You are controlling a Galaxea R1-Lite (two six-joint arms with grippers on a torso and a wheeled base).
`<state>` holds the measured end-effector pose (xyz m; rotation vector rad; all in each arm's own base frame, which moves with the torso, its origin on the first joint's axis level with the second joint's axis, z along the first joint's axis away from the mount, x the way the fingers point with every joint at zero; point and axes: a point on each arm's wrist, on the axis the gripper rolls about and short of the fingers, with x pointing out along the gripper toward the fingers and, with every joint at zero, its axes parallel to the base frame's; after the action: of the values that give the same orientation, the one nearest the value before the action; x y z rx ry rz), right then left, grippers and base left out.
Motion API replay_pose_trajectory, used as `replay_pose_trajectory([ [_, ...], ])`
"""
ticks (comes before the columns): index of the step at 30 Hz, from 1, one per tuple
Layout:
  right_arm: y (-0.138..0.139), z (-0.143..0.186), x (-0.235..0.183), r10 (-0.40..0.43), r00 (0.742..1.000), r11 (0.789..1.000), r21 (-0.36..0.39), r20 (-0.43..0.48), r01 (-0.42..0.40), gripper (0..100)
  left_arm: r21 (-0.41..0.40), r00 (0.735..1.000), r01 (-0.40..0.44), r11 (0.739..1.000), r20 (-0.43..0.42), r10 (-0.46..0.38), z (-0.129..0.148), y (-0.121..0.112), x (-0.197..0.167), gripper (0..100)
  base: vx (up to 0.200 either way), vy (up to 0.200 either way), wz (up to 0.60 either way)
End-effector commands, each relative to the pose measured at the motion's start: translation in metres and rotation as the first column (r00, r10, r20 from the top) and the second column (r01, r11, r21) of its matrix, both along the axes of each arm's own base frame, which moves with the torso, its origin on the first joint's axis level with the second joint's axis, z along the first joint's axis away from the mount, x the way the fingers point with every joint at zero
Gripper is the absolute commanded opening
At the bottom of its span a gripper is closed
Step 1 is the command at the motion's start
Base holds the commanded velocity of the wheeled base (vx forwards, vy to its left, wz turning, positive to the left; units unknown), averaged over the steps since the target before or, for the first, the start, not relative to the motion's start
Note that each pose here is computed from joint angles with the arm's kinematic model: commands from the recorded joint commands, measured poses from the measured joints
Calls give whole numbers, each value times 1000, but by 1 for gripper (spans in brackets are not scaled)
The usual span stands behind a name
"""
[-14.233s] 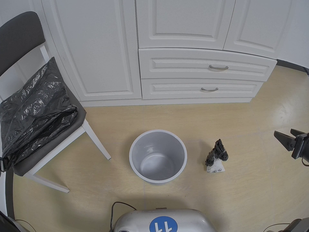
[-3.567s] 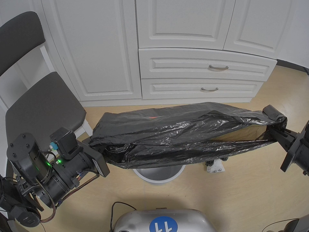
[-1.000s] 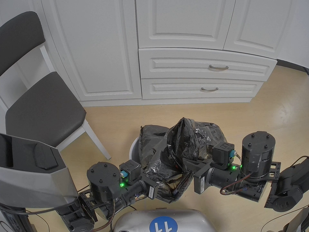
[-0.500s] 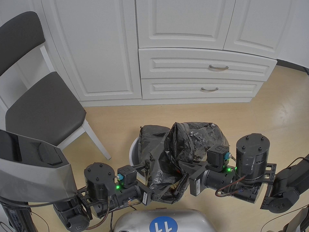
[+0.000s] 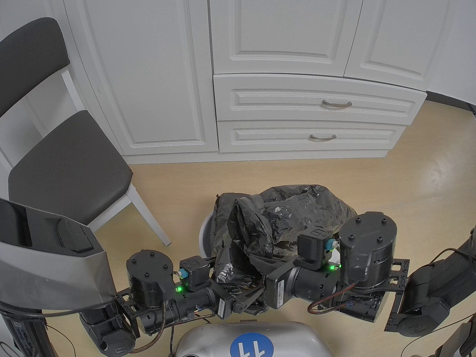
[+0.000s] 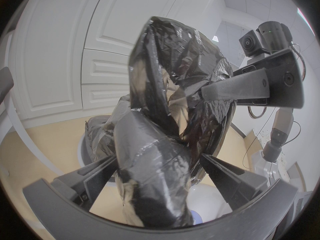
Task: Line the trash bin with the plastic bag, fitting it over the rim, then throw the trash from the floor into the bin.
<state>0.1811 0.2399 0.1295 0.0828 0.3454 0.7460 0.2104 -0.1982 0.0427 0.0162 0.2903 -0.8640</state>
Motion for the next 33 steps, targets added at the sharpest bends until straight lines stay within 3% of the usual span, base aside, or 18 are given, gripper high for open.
replay_pose_trajectory([
  [1,14,-5,3,3,1000,1000,17,-26,-2,0,-22,1000,4,1000,23,-4,5,-7,3,100,0,0,0],
  [8,20,-5,1,9,999,999,34,-38,-8,0,-50,997,-68,996,29,69,8,-11,9,100,0,0,0],
  [15,30,-24,19,-117,993,993,-20,-24,116,0,-19,998,-59,998,5,59,3,-4,2,100,0,0,0],
  [33,49,-15,23,-184,983,982,45,-18,185,0,-19,999,-43,999,1,43,0,-6,4,100,0,0,0],
])
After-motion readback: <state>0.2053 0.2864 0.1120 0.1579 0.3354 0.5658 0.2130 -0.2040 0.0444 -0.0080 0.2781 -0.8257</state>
